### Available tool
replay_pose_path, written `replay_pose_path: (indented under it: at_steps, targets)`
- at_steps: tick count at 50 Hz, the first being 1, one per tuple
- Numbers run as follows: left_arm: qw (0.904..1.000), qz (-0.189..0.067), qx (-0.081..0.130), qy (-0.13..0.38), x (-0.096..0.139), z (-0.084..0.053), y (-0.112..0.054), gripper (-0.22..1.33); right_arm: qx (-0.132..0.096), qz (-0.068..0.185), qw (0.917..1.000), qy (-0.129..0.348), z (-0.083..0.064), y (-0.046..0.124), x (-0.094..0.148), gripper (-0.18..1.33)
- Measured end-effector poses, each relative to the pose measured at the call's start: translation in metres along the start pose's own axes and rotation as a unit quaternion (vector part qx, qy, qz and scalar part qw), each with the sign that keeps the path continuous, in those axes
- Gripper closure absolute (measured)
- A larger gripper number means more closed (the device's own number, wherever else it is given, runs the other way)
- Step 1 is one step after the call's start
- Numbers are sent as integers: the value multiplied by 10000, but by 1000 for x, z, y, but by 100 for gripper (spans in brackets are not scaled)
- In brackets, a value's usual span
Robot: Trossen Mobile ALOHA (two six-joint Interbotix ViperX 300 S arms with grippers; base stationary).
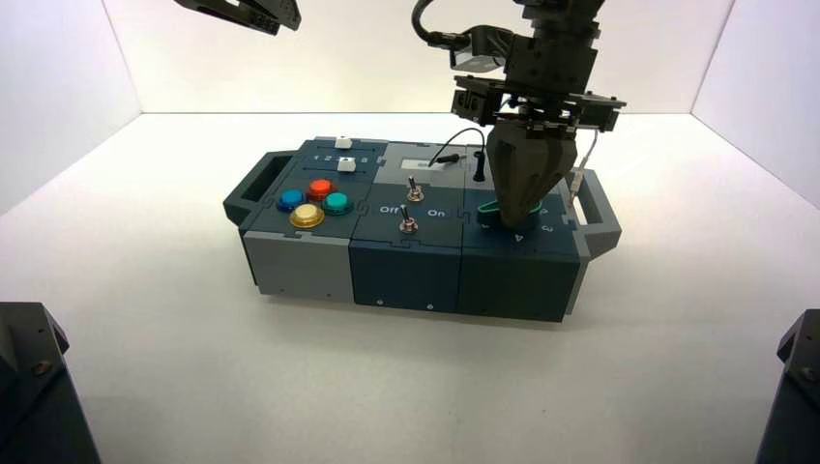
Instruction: Turn the knob to position 5.
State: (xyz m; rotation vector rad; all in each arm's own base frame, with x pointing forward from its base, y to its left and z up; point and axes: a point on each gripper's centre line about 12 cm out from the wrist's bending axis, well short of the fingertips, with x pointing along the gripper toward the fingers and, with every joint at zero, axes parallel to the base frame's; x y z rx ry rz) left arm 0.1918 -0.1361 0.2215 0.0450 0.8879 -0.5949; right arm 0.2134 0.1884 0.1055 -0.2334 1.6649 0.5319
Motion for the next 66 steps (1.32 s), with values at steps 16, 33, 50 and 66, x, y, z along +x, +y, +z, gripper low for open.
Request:
replay_pose_path:
  at_steps: [16, 33, 50, 66]
  targets:
    - [10000, 1, 6, 8, 0, 0, 0, 43, -22, -2, 10000, 77, 1, 0, 0, 129]
    - [10000, 4, -5, 30, 1, 0, 0, 43, -116, 28, 9999, 9, -8, 5, -16, 129]
    - [10000, 4, -4, 15, 1, 0, 0, 43, -259, 150, 9976, -619, -20, 14, -61, 129]
    - [10000, 0, 1, -15, 0, 0, 0, 43, -289, 189, 9960, -829, -29, 17, -77, 129]
